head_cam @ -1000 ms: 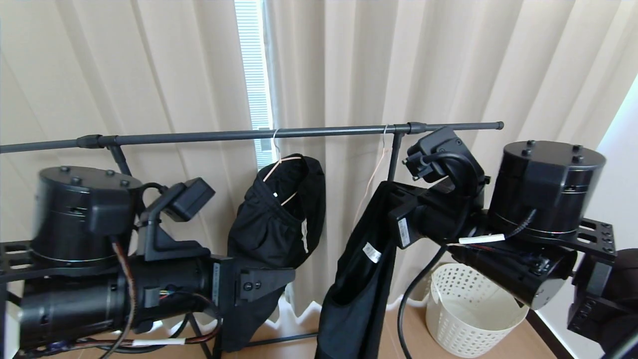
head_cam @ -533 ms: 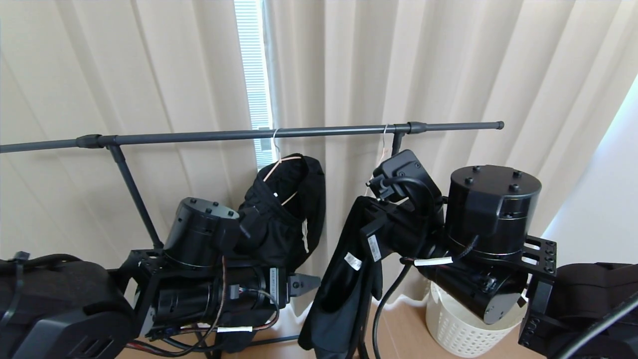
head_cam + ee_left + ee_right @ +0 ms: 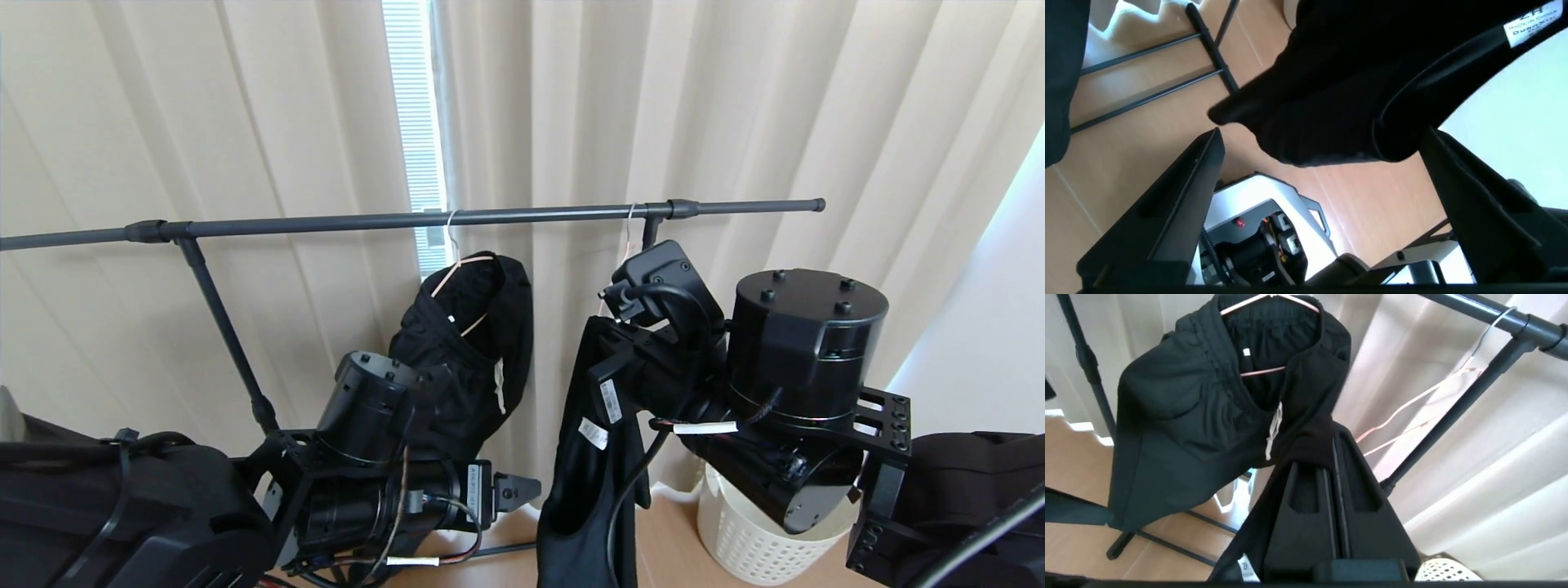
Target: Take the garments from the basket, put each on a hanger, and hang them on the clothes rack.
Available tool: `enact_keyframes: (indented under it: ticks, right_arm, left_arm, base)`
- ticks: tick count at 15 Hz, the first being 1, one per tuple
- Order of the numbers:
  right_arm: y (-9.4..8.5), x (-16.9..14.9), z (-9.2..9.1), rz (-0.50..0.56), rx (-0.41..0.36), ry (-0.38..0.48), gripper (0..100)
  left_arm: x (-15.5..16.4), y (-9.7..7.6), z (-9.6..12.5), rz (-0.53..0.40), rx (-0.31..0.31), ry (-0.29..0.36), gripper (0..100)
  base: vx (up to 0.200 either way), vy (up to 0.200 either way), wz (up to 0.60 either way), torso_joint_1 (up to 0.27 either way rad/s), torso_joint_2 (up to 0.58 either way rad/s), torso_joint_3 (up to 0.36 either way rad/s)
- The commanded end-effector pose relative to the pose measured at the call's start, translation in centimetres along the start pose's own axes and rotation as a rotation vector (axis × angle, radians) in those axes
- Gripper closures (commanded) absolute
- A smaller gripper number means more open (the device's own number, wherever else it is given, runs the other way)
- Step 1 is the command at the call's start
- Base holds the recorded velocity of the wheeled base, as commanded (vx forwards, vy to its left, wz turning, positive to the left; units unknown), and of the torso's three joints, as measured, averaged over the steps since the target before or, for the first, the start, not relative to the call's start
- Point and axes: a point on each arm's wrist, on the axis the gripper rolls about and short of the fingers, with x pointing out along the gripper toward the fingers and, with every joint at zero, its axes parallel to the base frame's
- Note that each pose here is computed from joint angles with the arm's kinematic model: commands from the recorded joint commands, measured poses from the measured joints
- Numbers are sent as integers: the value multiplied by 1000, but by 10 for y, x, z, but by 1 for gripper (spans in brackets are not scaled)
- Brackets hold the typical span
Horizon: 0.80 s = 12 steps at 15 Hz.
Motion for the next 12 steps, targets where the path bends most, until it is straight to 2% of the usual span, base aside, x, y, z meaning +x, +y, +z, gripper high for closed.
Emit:
enact_keyframes:
  ticks: [1,6,9,12]
  right_arm:
    - [0,-2,1,1,1,-6,100]
    - [3,-12,12,12,19,-51,100]
    - [11,-22,14,49,15,-62,100]
    - [11,-24,14,52,16,-65,100]
  left_arm:
    - [2,-3,-3,-1,9,8,0]
    - [18,-1,-12,29,19,40,0]
    - [37,4,-13,105,18,-23,0]
    - [38,4,-12,103,5,-46,0]
  base:
    - [0,0,0,0,0,0]
    - [0,0,0,0,0,0]
    - [0,0,0,0,0,0]
    - [0,0,0,0,0,0]
